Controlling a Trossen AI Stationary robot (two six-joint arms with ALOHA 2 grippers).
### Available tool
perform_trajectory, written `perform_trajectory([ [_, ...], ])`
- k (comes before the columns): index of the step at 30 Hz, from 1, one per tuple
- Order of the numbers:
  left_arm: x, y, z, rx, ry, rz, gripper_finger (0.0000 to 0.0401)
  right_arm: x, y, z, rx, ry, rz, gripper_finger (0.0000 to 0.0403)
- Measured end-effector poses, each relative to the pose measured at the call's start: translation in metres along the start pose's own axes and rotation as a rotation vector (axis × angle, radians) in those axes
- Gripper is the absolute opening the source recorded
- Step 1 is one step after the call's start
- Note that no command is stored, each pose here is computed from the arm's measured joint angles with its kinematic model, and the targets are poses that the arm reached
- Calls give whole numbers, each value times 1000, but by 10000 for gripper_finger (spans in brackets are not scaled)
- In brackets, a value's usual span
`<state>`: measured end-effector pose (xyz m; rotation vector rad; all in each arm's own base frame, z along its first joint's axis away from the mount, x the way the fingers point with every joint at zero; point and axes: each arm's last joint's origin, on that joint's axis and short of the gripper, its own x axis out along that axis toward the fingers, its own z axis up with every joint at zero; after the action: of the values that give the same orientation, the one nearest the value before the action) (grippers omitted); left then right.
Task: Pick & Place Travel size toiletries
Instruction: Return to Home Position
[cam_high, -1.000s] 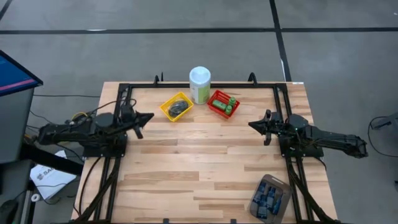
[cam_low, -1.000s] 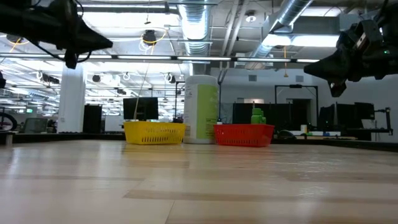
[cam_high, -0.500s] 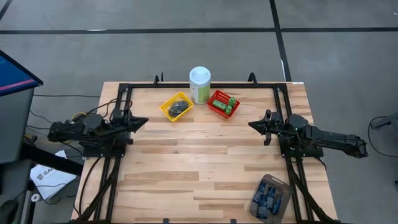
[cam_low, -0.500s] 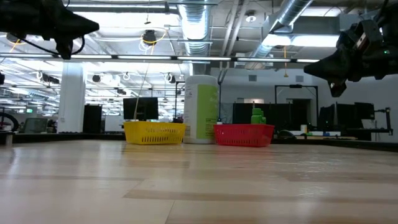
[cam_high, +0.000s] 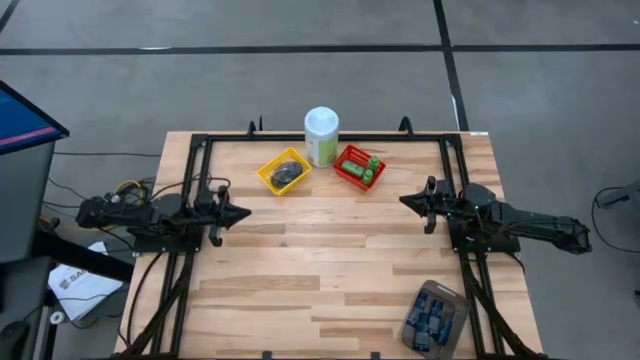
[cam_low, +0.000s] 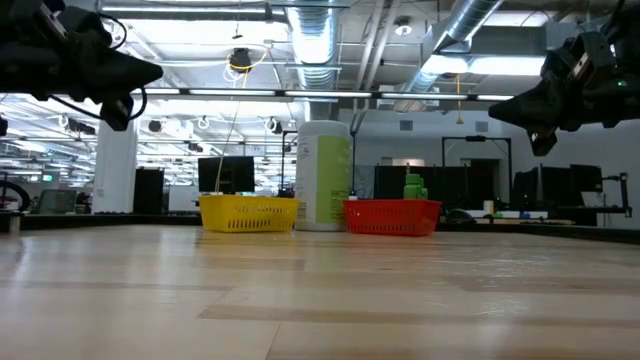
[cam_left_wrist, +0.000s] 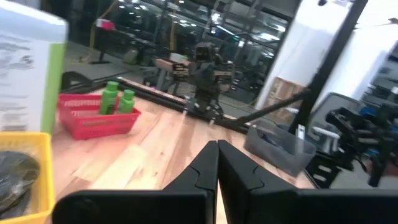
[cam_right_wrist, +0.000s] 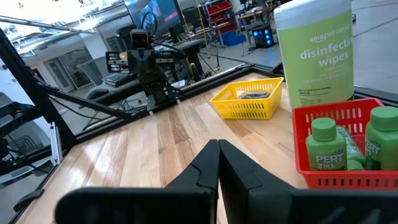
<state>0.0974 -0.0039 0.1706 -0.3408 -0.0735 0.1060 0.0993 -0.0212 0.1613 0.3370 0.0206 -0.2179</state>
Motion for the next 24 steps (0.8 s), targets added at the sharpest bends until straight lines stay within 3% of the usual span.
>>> perform_trajectory([
  [15,0,-3,-3,77,56,-132,0,0,0,0,0,0,0,0],
  [24,0,-3,-3,77,50,-113,6,0,0,0,0,0,0,0],
])
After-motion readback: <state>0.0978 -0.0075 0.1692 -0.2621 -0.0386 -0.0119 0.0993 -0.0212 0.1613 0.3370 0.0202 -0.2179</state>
